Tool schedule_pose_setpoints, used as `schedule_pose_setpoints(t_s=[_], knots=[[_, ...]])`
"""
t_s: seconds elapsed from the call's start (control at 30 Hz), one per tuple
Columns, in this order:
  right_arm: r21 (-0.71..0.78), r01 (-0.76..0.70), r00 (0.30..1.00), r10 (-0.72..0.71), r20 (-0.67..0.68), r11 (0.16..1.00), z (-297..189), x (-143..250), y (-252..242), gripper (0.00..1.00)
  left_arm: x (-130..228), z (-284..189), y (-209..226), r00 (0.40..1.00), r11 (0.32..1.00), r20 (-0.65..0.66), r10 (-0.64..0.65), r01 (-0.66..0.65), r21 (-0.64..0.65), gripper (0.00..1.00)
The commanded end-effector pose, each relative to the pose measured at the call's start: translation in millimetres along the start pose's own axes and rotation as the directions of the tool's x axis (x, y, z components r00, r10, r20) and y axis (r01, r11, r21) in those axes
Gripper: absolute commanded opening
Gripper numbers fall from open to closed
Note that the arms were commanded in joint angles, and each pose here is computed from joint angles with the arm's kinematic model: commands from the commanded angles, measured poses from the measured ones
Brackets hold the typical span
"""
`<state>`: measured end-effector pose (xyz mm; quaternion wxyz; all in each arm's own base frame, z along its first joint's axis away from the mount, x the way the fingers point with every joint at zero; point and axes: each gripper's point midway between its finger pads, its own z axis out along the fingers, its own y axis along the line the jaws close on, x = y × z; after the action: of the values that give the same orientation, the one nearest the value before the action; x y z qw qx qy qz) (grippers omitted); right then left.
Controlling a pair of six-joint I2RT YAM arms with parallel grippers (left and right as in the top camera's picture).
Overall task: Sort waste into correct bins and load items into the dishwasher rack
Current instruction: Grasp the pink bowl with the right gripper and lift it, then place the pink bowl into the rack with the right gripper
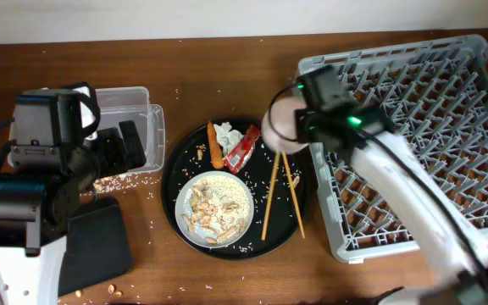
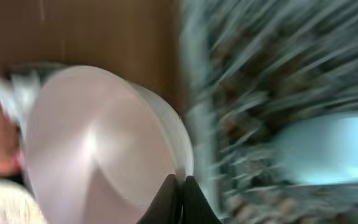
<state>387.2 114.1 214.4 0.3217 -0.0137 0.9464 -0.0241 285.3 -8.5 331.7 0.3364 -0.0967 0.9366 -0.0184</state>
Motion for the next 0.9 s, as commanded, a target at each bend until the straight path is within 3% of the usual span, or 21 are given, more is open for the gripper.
schedule_pose_setpoints(t_s=[0.0,0.17,0.47,0.53,0.87], knots=[[0.316,-0.091,0.975,0.021,0.219,0.944,-56,-35,-68,0.04,-2,-2,4,1.000,1.000,0.012,-0.017,0.018,-0.015,0.99],[0.673,-0.196,0.952,-0.025,0.304,0.713,-89,-45,-140,0.04,-2,-2,4,1.000,1.000,0.012,-0.017,0.018,-0.015,0.99],[0.907,-0.206,0.979,0.078,0.191,0.368,-53,-25,-255,0.04,-2,-2,4,1.000,1.000,0.012,-0.017,0.018,-0.015,0.99],[0.906,-0.202,0.979,0.101,0.176,0.371,-46,-20,-263,0.04,-2,-2,4,1.000,1.000,0.012,-0.017,0.018,-0.015,0.99],[0.744,-0.217,0.973,0.200,0.114,0.632,-3,-8,-236,0.04,-2,-2,4,1.000,1.000,0.012,-0.017,0.018,-0.015,0.99]])
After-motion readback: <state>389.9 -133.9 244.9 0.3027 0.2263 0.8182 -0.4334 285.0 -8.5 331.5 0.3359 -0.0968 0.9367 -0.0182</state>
